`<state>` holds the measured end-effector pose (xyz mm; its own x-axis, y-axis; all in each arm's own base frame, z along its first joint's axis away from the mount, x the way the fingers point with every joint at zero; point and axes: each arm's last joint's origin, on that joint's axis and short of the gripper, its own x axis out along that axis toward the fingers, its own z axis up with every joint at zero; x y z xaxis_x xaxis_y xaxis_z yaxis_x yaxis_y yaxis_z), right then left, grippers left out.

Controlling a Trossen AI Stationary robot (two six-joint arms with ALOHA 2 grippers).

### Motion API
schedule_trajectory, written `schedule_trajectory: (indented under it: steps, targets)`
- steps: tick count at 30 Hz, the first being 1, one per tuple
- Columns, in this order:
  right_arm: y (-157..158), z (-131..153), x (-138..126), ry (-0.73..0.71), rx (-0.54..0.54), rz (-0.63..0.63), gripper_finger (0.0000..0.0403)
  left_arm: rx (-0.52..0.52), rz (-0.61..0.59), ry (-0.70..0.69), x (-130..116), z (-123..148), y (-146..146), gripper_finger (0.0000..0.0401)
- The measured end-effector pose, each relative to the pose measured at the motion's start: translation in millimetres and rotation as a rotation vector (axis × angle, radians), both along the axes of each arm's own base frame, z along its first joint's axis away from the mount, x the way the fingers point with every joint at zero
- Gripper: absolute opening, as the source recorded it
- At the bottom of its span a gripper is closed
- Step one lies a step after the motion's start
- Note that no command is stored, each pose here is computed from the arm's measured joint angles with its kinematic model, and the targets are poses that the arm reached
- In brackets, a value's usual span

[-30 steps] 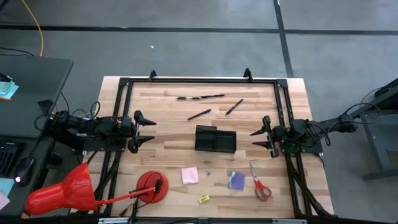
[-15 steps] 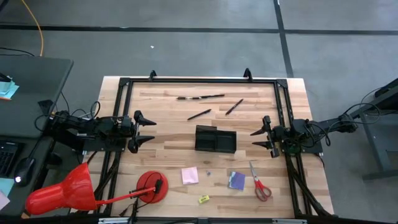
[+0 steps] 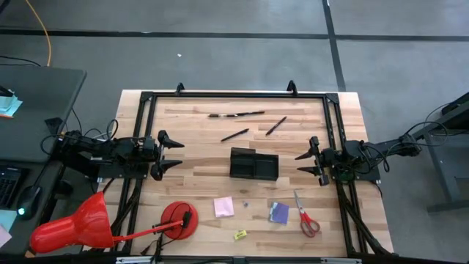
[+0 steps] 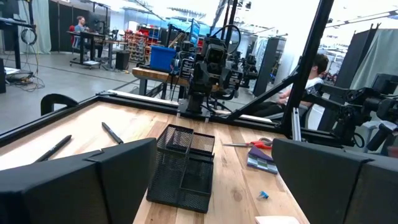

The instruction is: Pick and place office supplies into organizer

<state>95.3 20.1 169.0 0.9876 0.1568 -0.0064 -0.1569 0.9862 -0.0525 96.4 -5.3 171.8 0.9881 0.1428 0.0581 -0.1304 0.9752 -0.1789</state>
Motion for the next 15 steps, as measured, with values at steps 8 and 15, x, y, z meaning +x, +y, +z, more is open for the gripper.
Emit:
schedule_trajectory:
  steps: [8, 15]
  targets:
    - [0.0, 0.0, 0.0, 0.000, 0.000, 0.000, 0.0167, -0.191, -0.011, -0.030, 0.0, 0.2, 0.0, 0.0312]
    - [0.2, 12.7, -0.8, -0.117, 0.105, 0.016, 0.0167, -0.288, -0.018, -0.046, 0.0, 0.4, 0.0, 0.0312]
